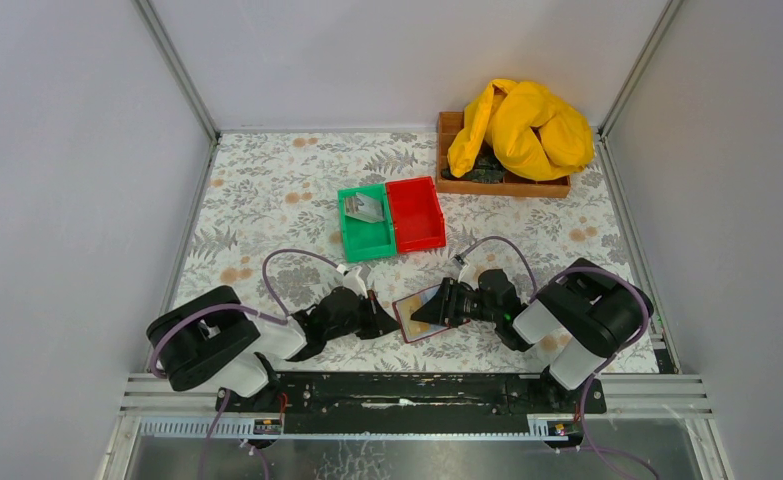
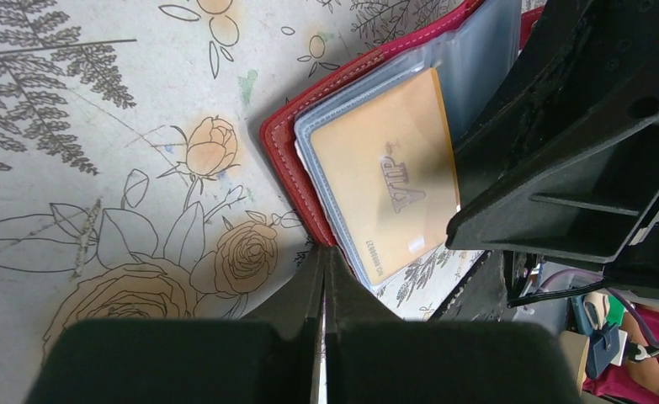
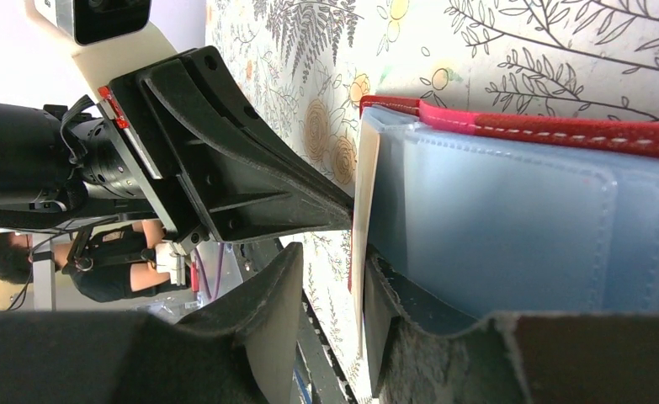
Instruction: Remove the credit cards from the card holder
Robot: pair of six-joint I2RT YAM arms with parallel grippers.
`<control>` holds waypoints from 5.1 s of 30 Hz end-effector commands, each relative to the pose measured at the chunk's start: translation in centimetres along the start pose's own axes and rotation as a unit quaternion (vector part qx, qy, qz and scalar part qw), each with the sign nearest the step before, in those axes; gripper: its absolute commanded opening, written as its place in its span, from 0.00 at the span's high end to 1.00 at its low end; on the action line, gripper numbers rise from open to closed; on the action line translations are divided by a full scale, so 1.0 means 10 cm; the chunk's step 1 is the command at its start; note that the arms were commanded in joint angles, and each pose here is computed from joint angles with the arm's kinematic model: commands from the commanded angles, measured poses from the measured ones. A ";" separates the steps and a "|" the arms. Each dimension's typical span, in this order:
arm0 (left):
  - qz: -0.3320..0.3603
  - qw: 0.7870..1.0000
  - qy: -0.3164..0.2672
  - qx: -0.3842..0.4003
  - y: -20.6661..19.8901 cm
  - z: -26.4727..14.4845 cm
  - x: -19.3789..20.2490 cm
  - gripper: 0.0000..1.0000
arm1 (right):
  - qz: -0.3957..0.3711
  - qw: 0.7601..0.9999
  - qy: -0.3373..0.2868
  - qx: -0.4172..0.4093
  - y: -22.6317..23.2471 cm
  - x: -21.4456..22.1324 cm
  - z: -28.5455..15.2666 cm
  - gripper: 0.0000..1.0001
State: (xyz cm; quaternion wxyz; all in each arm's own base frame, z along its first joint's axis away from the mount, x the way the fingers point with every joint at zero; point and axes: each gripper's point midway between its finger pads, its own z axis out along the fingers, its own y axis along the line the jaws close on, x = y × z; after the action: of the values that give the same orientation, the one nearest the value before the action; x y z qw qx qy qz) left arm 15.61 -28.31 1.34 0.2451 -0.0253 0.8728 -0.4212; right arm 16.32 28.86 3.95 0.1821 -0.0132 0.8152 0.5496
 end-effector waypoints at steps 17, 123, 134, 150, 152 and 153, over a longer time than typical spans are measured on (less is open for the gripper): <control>-0.004 1.000 0.007 -0.028 0.24 -0.07 0.06 1.00 | -0.049 0.998 -0.033 0.036 -0.05 -0.16 -0.22 0.61; 0.174 0.918 0.046 0.353 -1.48 -0.78 -0.30 1.00 | -0.161 0.972 0.012 -0.173 0.95 0.10 -0.79 0.73; 0.129 0.974 -0.134 0.128 -0.99 -0.64 -1.19 1.00 | -0.206 0.962 -0.166 0.070 0.33 -0.49 -1.00 0.37; 0.096 0.950 -0.293 -0.041 -0.64 -0.65 -2.89 1.00 | -0.206 0.960 -0.151 0.112 0.07 -0.43 -0.99 0.38; 0.092 0.948 -0.300 -0.052 -0.59 -0.60 -3.03 1.00 | -0.205 0.960 -0.150 0.114 0.06 -0.44 -0.98 0.38; 0.089 0.947 -0.302 -0.060 -0.55 -0.57 -3.07 1.00 | -0.207 0.960 -0.149 0.115 0.06 -0.44 -0.97 0.38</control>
State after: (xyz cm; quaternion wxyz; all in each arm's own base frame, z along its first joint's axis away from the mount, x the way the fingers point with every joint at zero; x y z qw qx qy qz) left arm 36.50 -20.68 19.81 0.5064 -0.0863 0.7888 -0.3374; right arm 16.45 19.46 7.93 0.3841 -0.0718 0.8274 0.4034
